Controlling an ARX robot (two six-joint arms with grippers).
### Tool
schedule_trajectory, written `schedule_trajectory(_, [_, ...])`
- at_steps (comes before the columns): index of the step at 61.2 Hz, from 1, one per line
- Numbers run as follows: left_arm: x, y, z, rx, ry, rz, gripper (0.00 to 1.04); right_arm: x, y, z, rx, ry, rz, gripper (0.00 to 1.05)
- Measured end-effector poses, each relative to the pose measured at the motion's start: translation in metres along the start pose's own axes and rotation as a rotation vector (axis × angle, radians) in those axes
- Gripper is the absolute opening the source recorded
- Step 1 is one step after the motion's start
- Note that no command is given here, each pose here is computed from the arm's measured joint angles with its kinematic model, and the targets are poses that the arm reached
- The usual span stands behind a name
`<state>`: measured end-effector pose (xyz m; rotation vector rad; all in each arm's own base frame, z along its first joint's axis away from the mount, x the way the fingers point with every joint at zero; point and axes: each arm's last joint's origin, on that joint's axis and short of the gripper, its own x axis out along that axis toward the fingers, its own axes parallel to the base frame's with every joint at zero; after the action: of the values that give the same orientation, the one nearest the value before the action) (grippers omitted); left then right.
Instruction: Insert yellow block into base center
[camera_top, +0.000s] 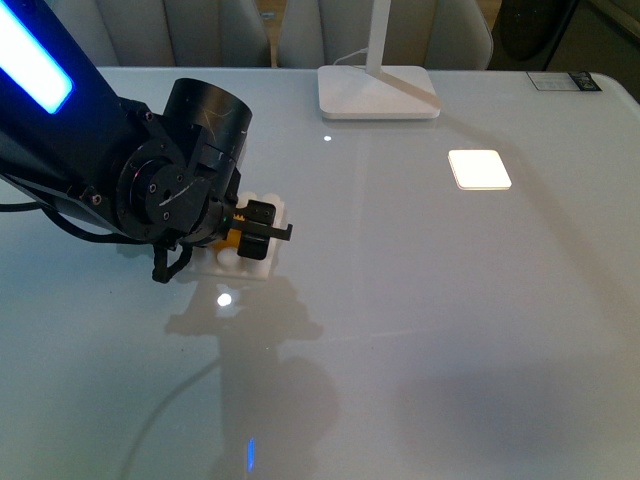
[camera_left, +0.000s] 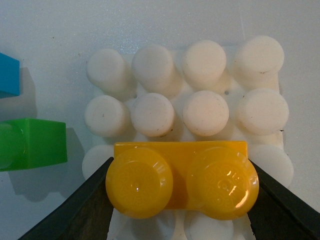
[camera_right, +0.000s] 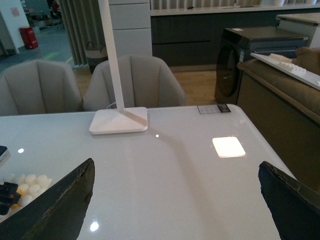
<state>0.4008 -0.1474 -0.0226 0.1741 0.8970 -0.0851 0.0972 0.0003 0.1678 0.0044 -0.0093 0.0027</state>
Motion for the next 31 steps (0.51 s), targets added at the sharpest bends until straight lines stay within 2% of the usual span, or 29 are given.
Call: schedule_trajectory(31, [0.0066, -0.0019, 0.0057, -0.018, 0.024, -0.012, 0.64, 0.0000, 0.0000, 0.0000, 0.000, 0.000, 0.000, 0.96])
